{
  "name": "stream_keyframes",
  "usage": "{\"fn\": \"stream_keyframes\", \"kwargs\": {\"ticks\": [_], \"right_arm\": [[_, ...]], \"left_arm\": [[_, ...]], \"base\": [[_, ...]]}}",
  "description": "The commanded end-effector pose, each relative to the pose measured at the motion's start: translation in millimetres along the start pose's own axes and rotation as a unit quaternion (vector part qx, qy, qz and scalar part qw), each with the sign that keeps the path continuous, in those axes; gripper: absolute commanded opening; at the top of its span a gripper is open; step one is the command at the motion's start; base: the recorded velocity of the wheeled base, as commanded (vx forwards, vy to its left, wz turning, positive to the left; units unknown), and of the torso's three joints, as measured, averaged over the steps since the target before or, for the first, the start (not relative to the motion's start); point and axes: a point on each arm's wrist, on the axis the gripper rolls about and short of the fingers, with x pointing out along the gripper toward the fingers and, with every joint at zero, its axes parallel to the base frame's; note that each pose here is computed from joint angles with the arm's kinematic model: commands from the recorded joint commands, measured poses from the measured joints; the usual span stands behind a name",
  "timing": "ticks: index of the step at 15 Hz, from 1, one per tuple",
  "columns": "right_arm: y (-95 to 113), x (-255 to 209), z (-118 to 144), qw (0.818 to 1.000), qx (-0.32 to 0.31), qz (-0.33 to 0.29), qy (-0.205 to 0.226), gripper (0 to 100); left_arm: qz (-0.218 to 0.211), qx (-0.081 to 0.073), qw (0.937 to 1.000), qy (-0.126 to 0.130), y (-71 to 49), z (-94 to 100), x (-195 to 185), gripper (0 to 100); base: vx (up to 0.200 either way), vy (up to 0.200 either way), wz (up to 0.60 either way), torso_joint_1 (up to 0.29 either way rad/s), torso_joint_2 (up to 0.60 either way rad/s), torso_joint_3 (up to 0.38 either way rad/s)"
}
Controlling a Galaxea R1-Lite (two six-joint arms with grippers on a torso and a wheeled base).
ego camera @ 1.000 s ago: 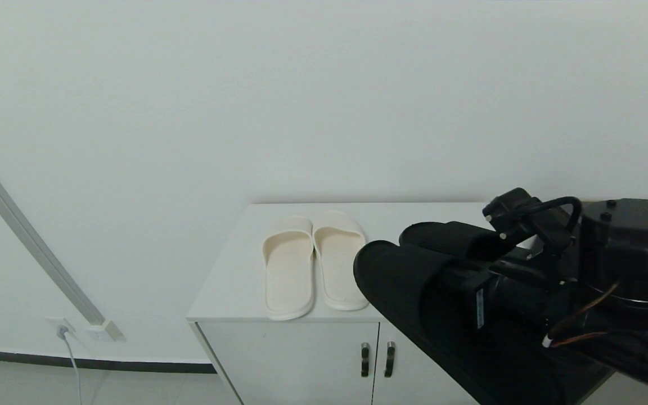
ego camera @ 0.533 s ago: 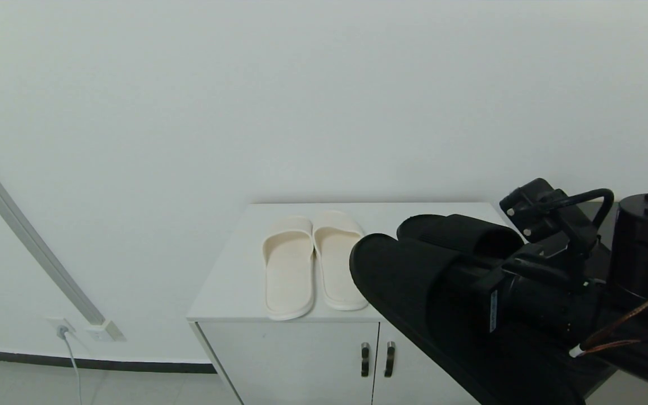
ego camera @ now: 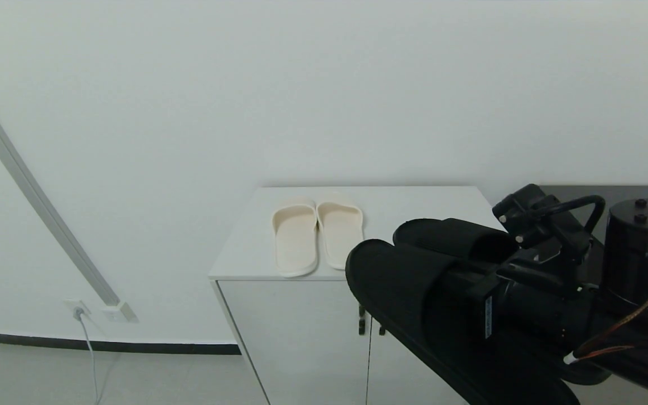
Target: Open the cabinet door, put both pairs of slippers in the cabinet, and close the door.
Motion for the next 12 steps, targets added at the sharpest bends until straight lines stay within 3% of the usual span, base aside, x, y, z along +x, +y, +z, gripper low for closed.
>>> {"fn": "stream_keyframes", "kwargs": {"ticks": [1, 5, 12], "right_arm": [[0.9, 1.7, -2.9, 1.000, -0.001, 0.001, 0.006, 0], [0.7, 0.8, -3.6, 1.000, -0.001, 0.001, 0.007, 0], [-0.8, -0.7, -9.1, 1.000, 0.000, 0.002, 0.014, 0]], "left_arm": [[0.000, 0.000, 1.0000, 0.001, 0.0, 0.0, 0.1, 0], [0.000, 0.000, 1.0000, 0.001, 0.0, 0.0, 0.1, 0], [0.000, 0.000, 1.0000, 0.001, 0.0, 0.0, 0.1, 0]], "base": [[-0.200, 0.000, 0.00, -0.002, 0.00, 0.017], [-0.200, 0.000, 0.00, 0.004, 0.00, 0.001], [0.000, 0.000, 0.00, 0.000, 0.00, 0.000]]}}
